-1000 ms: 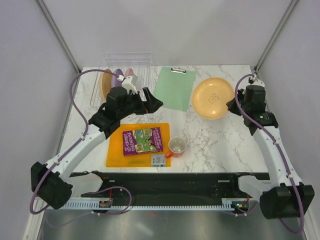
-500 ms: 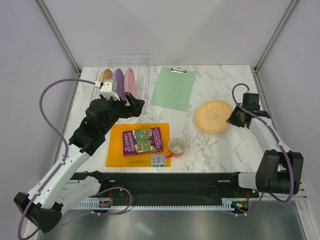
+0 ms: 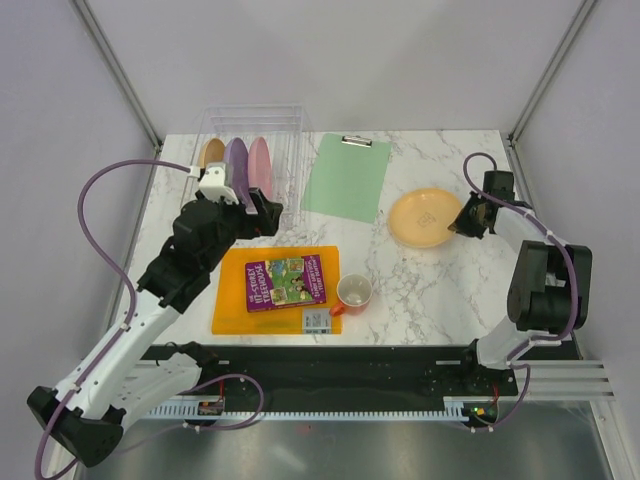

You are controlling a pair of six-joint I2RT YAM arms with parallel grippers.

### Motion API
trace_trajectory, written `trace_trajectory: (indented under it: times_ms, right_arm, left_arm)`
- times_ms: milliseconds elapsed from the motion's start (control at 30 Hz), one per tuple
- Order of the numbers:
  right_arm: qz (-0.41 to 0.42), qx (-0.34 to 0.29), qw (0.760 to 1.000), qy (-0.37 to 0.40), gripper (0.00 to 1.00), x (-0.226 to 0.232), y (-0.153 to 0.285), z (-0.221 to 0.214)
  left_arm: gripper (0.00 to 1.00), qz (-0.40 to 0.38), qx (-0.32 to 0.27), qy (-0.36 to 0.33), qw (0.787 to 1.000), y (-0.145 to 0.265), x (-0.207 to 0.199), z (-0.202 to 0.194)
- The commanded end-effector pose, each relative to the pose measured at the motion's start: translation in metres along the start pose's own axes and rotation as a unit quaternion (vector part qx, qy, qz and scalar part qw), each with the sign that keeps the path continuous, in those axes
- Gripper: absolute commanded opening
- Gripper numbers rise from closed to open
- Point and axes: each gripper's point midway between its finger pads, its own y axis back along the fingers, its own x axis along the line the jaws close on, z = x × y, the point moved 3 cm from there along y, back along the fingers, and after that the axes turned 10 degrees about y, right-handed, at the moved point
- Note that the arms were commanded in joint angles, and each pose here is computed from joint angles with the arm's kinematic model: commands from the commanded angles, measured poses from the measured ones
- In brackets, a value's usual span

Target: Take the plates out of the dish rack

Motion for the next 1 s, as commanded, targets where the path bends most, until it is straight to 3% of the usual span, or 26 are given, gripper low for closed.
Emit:
trace_trajectory:
  times_ms: [0,100,133,200,233,433,733,967]
  right_arm:
    - [-0.031,-0.025,0.999,-0.025,0.07,-0.010,-0.020,0.031]
    - [-0.025,-0.017,0.999,-0.023,0.26,-0.007,-0.029,0.038]
    - [-0.027,-0.017,0.999,-0.020,0.48,-0.006,-0.030,0.039]
    - [-0.049,-0.017,0.999,-0.015,0.72,-0.014,-0.029,0.038]
    - [-0.053,-0.018,0.998,-0.011,0.76,-0.016,-0.027,0.037]
    - [-0.107,-0.069,0.992,0.012,0.87,-0.025,0.003,0.056]
    - [-0.061,-0.212,0.973,0.063,0.90,0.021,0.123,0.082]
    - [-0.040,-0.210,0.973,0.086,0.91,0.036,0.143,0.065]
  left_arm:
    - [1.00,0.008,-0.028,-0.012,1.000,0.006,0.003,0.013]
    - [1.00,0.007,-0.025,-0.025,0.999,0.007,0.004,0.012]
    - [1.00,0.007,-0.024,-0.033,0.999,0.007,0.006,0.011]
    - [1.00,0.016,-0.023,-0.039,0.999,0.006,0.009,0.009]
    - [1.00,0.025,-0.022,-0.041,0.999,0.005,0.013,0.007]
    - [1.00,0.092,-0.025,-0.085,0.992,-0.012,0.030,0.011]
    - [0.96,0.188,-0.060,-0.154,0.968,-0.078,0.046,0.031]
    - [0.94,0.251,-0.060,-0.190,0.947,-0.126,0.056,0.031]
